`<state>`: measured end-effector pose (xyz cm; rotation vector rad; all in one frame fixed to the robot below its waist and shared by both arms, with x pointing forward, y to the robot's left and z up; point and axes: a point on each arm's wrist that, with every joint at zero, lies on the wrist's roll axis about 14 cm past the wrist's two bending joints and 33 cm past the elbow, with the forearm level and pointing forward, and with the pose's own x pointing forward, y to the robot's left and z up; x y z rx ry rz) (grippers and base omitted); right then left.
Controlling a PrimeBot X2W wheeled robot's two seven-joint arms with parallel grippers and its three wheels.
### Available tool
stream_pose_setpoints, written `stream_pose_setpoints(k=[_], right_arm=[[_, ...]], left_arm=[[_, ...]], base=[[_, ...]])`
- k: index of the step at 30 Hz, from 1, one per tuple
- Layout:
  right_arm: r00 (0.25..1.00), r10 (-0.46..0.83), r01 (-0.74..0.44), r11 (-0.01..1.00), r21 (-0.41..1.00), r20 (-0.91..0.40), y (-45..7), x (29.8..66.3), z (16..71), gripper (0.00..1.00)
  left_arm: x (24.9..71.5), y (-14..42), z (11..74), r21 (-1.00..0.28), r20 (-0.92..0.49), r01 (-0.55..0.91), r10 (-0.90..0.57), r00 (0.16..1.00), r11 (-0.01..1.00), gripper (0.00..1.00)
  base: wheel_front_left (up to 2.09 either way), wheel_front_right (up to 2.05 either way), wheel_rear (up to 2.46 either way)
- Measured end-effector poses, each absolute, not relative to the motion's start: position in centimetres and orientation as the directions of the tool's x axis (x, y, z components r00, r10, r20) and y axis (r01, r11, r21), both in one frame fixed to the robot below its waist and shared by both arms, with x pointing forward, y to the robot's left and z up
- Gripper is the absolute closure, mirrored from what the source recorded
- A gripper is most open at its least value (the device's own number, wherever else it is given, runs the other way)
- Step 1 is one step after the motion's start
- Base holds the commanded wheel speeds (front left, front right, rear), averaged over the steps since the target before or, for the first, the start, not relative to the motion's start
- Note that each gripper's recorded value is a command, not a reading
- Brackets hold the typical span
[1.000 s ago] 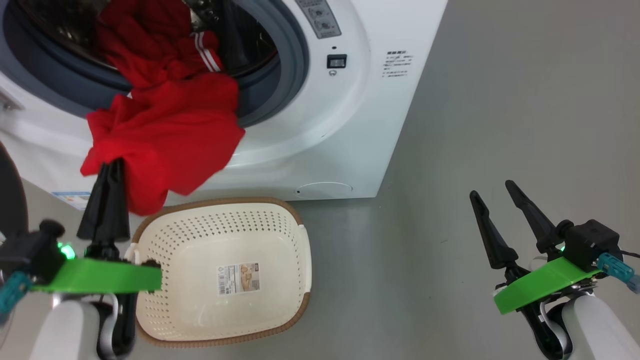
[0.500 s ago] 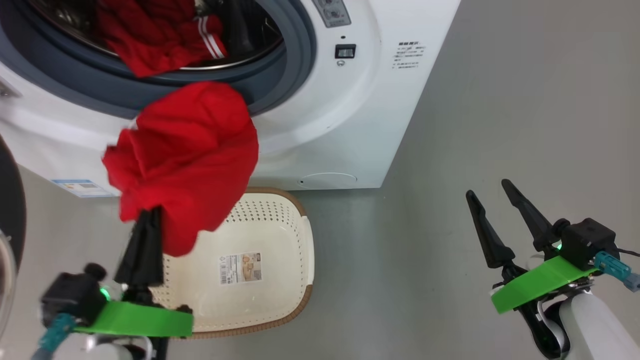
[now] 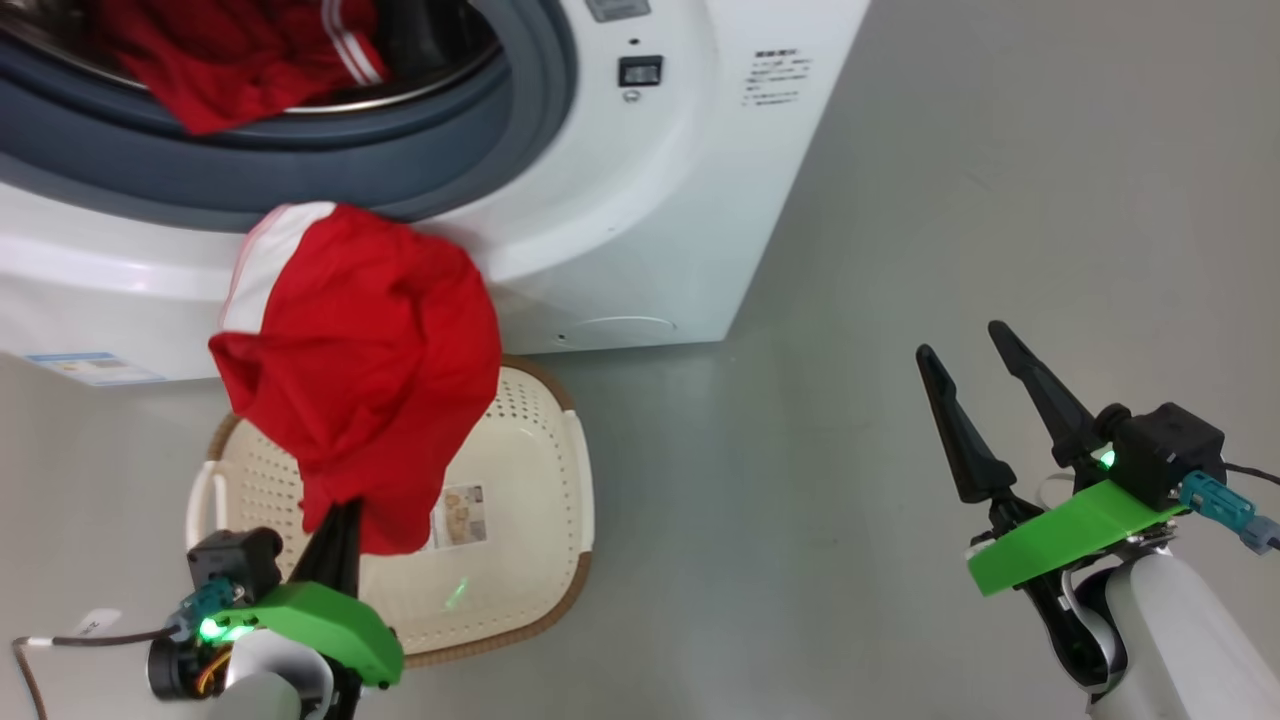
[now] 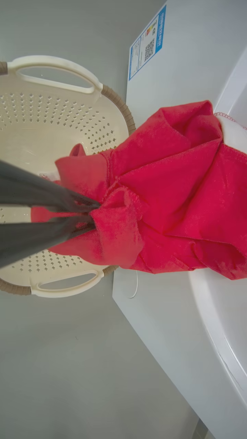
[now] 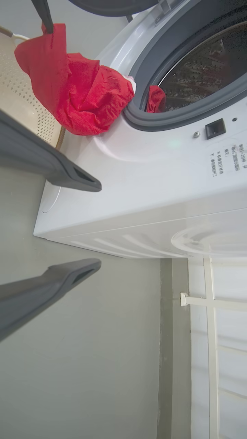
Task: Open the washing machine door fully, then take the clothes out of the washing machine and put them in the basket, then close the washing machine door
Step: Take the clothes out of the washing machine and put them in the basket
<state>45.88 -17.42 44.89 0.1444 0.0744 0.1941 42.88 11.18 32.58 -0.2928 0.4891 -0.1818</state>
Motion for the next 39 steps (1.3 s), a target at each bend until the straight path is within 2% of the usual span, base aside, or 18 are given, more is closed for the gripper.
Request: stream_pose_setpoints(k=[6,11,21,31,32,33,34,35,39], right_arm=[[0.982,0.172,-0.159,0.976,0.151,-0.078,-18.2,45.7,44.2,0.00],[0.984,0.155,-0.140,0.979,0.150,-0.093,-18.8,45.8,43.6,0.00],[0.983,0.144,-0.126,0.981,0.150,-0.115,-19.1,46.7,42.3,0.00],[0.981,0.133,-0.112,0.983,0.145,-0.139,-19.6,47.8,40.7,0.00],[0.981,0.131,-0.110,0.983,0.145,-0.141,-19.6,47.8,40.6,0.00],[0.981,0.129,-0.108,0.984,0.144,-0.144,-19.7,47.8,40.4,0.00],[0.981,0.126,-0.105,0.984,0.143,-0.148,-19.8,47.8,40.3,0.00],[0.981,0.124,-0.103,0.985,0.142,-0.151,-19.9,47.8,40.2,0.00],[0.981,0.123,-0.102,0.985,0.140,-0.150,-20.0,47.9,40.2,0.00]], left_arm=[[40.6,10.8,27.4,-0.283,-0.607,0.096,-0.256,0.753,0.954,1.00],[39.5,10.0,25.0,-0.266,-0.686,0.119,-0.275,0.674,0.957,1.00],[41.4,8.3,23.0,-0.247,-0.722,0.203,-0.320,0.613,0.947,1.00],[42.9,9.0,20.2,-0.234,-0.773,0.200,-0.306,0.556,0.952,1.00],[43.0,8.9,20.0,-0.238,-0.775,0.194,-0.306,0.553,0.952,0.93],[43.0,8.8,19.7,-0.243,-0.781,0.190,-0.308,0.543,0.951,0.71],[42.9,8.7,19.5,-0.245,-0.786,0.191,-0.310,0.535,0.950,0.42],[42.8,8.6,19.4,-0.247,-0.788,0.190,-0.311,0.531,0.950,0.00],[42.8,8.9,19.4,-0.249,-0.790,0.170,-0.302,0.533,0.953,0.00]], base=[[0.00,0.00,0.00],[0.00,0.00,0.00],[0.00,0.00,0.00],[0.00,0.00,0.00],[0.00,0.00,0.00],[0.00,0.00,0.00],[0.00,0.00,0.00],[0.00,0.00,0.00],[0.00,0.00,0.00]])
